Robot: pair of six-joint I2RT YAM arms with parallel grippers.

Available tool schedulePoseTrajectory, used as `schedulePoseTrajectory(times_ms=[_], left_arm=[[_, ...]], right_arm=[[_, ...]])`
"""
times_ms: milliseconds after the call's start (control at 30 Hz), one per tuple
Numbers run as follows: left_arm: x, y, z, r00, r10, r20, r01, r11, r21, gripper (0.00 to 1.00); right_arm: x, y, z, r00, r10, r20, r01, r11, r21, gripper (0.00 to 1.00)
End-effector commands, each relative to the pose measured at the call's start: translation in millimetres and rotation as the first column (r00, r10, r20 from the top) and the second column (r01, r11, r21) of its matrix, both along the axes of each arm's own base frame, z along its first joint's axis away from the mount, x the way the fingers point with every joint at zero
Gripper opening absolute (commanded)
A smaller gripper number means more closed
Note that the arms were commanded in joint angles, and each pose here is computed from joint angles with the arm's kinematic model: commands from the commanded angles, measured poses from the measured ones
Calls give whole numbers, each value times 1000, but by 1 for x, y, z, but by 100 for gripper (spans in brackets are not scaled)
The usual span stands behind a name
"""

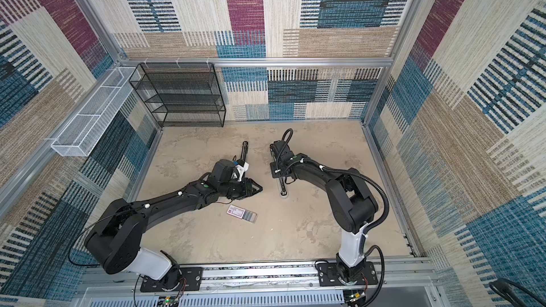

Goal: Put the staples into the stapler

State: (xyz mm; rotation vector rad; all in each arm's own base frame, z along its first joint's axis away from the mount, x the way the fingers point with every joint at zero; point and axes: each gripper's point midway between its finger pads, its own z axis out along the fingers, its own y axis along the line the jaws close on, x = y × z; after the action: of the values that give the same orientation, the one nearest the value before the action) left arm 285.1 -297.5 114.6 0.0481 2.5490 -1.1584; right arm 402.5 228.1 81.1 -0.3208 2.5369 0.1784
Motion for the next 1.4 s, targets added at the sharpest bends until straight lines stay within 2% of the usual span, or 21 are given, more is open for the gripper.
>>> schedulePoseTrajectory(times_ms=[0,200,533,833,967,1367], left_arm=[[6,-2,7,1000,13,22,-12,1000,-22,44],[5,-2,10,1000,12,27,-11,1000,-26,44],[1,2,9,1000,13,27,-13,1000,-15,43],[1,3,8,1000,17,24,-17,1000,-16,43],[1,3,7,1000,19,21,-19,1000,-16,44],[3,1,4,1000,21,17,-21,1000,-20,43]], right_arm=[[8,5,14,999,0,36,0,1000,21,34],[19,16,5,999,23,22,-24,999,22,28],[31,21,-6,1000,27,2,-27,1000,16,36],[22,19,-22,999,32,-40,-31,999,23,36],[18,18,-26,998,33,-48,-32,999,27,39],[-2,16,-19,997,40,-68,-36,997,70,38]])
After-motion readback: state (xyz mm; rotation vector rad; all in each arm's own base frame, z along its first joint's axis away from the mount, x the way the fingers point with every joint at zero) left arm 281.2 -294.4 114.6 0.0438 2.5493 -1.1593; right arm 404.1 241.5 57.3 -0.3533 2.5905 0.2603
